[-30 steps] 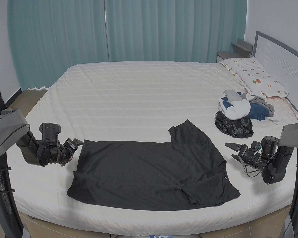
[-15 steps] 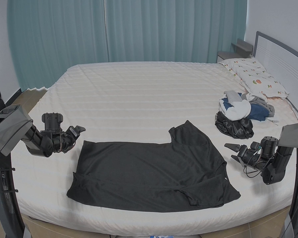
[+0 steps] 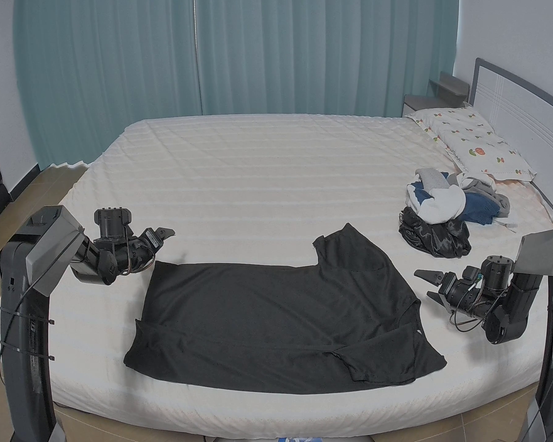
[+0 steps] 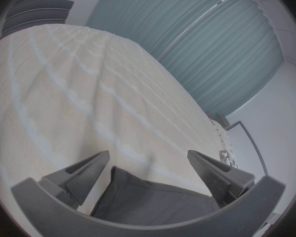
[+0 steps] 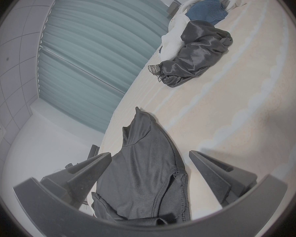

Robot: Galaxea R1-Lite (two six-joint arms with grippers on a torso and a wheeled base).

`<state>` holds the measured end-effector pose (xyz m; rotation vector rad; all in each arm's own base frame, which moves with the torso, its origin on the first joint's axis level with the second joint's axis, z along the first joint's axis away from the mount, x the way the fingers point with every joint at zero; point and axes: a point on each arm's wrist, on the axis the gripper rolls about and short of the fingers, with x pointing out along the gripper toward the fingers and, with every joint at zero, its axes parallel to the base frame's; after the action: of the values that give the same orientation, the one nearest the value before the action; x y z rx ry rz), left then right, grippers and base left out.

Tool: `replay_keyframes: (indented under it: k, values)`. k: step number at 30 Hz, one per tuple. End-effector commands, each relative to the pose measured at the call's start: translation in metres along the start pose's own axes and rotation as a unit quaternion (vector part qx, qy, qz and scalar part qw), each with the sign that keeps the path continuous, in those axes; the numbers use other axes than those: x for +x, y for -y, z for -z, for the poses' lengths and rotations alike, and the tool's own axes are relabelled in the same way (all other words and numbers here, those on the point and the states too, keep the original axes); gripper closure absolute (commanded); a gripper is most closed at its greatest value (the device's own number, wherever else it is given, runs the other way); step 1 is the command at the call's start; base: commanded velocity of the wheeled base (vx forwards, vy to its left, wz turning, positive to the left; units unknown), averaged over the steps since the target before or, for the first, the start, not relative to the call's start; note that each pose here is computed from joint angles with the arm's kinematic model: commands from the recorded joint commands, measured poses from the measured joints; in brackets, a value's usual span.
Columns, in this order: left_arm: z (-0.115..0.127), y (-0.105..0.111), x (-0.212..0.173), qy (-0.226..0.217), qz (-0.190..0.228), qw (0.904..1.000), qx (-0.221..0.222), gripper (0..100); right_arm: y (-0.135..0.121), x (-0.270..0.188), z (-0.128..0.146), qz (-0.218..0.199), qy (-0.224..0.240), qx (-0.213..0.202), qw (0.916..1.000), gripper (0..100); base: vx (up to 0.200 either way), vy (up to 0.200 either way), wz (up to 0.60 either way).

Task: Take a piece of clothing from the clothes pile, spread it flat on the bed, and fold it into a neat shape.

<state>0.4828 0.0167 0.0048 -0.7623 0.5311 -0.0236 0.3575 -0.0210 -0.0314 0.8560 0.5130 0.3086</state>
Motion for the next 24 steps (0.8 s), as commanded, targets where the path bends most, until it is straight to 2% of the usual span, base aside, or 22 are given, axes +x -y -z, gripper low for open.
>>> replay_keyframes:
  k: [1, 14, 15, 24]
  values:
    - [0.015, -0.016, 0.01, -0.02, -0.015, 0.9997, -0.001, 0, 0.001, 0.002, 0.002, 0.0, -0.003, 0.0, 1.0, 0, 0.0, 0.0, 0.0]
    - [0.025, -0.019, 0.005, -0.035, -0.024, 0.999, 0.013, 0, -0.001, 0.002, 0.002, -0.005, -0.001, -0.003, 1.0, 0, 0.0, 0.0, 0.0]
    - [0.025, -0.019, 0.005, -0.035, -0.024, 0.999, 0.013, 100, -0.001, 0.002, 0.002, -0.004, -0.001, -0.003, 1.0, 0, 0.0, 0.0, 0.0]
    - [0.022, -0.019, -0.002, -0.022, -0.026, 0.9993, 0.015, 100, -0.015, 0.018, -0.004, -0.022, 0.019, -0.026, 0.9992, 0, 0.0, 0.0, 0.0]
